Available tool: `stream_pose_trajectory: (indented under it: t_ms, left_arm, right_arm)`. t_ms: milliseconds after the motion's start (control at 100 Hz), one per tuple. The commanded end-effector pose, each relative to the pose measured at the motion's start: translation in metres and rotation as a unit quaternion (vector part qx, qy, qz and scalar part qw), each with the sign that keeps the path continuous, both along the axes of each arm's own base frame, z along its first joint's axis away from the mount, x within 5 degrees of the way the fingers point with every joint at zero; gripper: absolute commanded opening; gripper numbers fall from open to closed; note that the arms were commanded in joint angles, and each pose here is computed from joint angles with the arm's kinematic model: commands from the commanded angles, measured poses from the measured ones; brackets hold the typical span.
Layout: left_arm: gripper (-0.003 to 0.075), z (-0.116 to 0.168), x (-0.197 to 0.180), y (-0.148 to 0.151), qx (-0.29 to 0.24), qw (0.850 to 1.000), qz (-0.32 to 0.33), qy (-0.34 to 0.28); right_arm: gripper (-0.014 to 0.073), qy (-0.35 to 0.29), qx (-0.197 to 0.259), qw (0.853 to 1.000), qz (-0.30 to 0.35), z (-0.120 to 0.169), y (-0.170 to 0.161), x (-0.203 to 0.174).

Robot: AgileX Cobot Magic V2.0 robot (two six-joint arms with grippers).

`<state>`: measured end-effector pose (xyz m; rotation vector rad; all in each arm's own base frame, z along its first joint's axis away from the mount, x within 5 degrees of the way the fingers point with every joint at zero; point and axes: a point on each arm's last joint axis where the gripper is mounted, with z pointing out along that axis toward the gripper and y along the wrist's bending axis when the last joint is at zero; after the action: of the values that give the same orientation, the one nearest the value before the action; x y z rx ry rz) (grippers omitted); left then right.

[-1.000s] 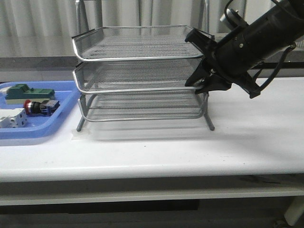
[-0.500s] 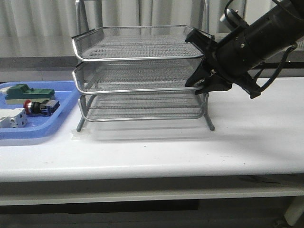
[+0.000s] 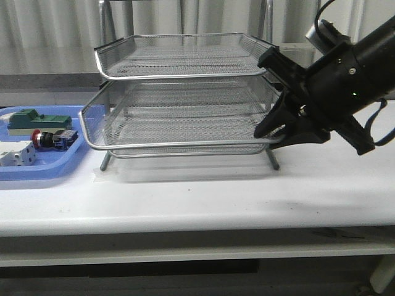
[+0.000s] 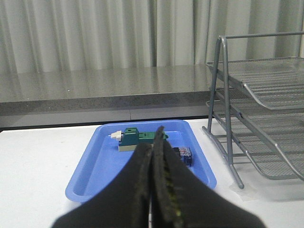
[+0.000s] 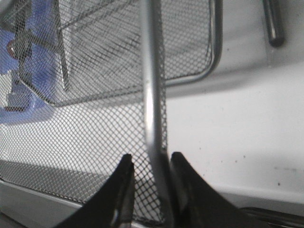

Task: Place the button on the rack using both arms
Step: 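Grip the middle tray edge and pull it out toward the robot, then release the tray and withdraw the right gripper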

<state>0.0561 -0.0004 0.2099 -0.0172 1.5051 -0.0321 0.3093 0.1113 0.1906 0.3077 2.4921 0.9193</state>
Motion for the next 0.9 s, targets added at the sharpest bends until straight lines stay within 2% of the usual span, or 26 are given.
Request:
stream_pose_trajectory:
  t_ms: [0,290,370,510,580,760,890]
  left_arm:
    - [-0.002,-0.002,-0.002,-0.001,-0.006,0.999,-0.007,-0.038]
    - [-0.002,-0.002,-0.002,-0.001,-0.006,0.999,-0.007,-0.038]
    - [-0.002,-0.002,-0.002,-0.001,-0.006,0.999,-0.007,-0.038]
    - [-0.002,-0.002,-0.002,-0.001,-0.006,0.999,-0.007,-0.038]
    - [-0.002,-0.002,-0.002,-0.001,-0.006,0.999,-0.007,-0.038]
    - [-0.002,-0.002,-0.002,-0.001,-0.006,0.999,-0.007,-0.038]
    - [-0.002,-0.002,-0.002,-0.001,-0.006,0.999,-0.006,-0.038]
  right_arm:
    - [0.0046,-0.033,-0.029,0.999,0.029,0.011,-0.004,-0.014]
    - [0.0071,-0.034,-0.035,0.998,0.033,0.012,-0.01,-0.038]
    - [0.0166,-0.044,-0.036,0.998,0.037,0.016,-0.01,-0.039]
    - [0.0437,-0.057,-0.032,0.997,0.038,0.024,-0.011,-0.042]
    - [0.0517,-0.067,-0.032,0.996,0.039,0.029,-0.011,-0.044]
    - [0.053,-0.094,-0.032,0.993,0.061,0.044,-0.011,-0.053]
    - [0.053,-0.109,-0.049,0.988,0.094,0.051,-0.012,-0.064]
